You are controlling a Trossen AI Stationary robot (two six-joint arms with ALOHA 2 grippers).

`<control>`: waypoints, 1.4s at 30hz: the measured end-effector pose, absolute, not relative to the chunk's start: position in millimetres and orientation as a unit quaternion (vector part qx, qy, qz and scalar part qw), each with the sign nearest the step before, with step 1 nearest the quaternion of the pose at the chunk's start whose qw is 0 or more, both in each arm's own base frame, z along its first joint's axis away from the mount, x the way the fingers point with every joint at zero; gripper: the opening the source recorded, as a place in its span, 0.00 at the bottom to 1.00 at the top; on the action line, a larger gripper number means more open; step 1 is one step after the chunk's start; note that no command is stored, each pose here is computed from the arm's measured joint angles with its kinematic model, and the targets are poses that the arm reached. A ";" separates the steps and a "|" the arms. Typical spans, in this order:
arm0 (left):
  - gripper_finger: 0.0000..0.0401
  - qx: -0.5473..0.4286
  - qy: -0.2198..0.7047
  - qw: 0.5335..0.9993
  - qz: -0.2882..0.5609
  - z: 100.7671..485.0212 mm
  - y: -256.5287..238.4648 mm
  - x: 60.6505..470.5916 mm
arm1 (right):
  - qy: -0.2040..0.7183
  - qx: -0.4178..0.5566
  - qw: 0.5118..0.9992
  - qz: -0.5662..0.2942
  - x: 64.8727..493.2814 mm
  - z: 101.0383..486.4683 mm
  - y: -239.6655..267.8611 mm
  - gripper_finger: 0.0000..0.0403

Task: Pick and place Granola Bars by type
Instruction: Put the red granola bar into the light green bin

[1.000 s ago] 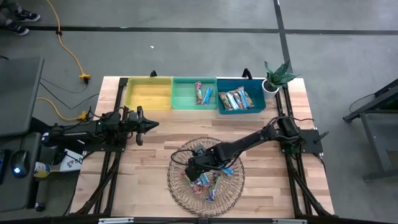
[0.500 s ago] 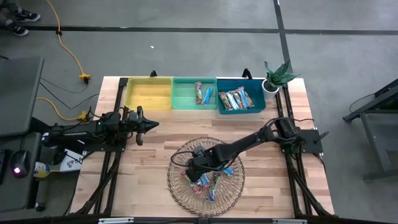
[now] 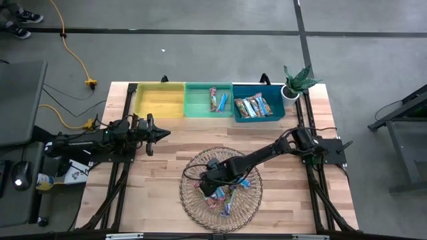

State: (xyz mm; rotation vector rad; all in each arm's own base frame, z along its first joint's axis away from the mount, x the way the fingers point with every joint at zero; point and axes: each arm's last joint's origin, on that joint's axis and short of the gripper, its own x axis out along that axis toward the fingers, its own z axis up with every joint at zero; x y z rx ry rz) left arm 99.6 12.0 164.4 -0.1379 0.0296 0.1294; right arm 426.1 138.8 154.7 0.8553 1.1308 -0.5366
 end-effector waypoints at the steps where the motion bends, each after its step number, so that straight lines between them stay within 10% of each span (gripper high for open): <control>1: 0.00 -0.069 0.015 0.995 0.065 164.4 12.0 99.6 | 0.513 0.388 0.726 -0.243 426.2 154.7 138.8 0.69; 42: 0.00 -0.069 0.015 0.995 0.065 164.4 12.1 99.6 | 0.552 0.364 0.716 -0.224 422.1 156.5 131.1 0.69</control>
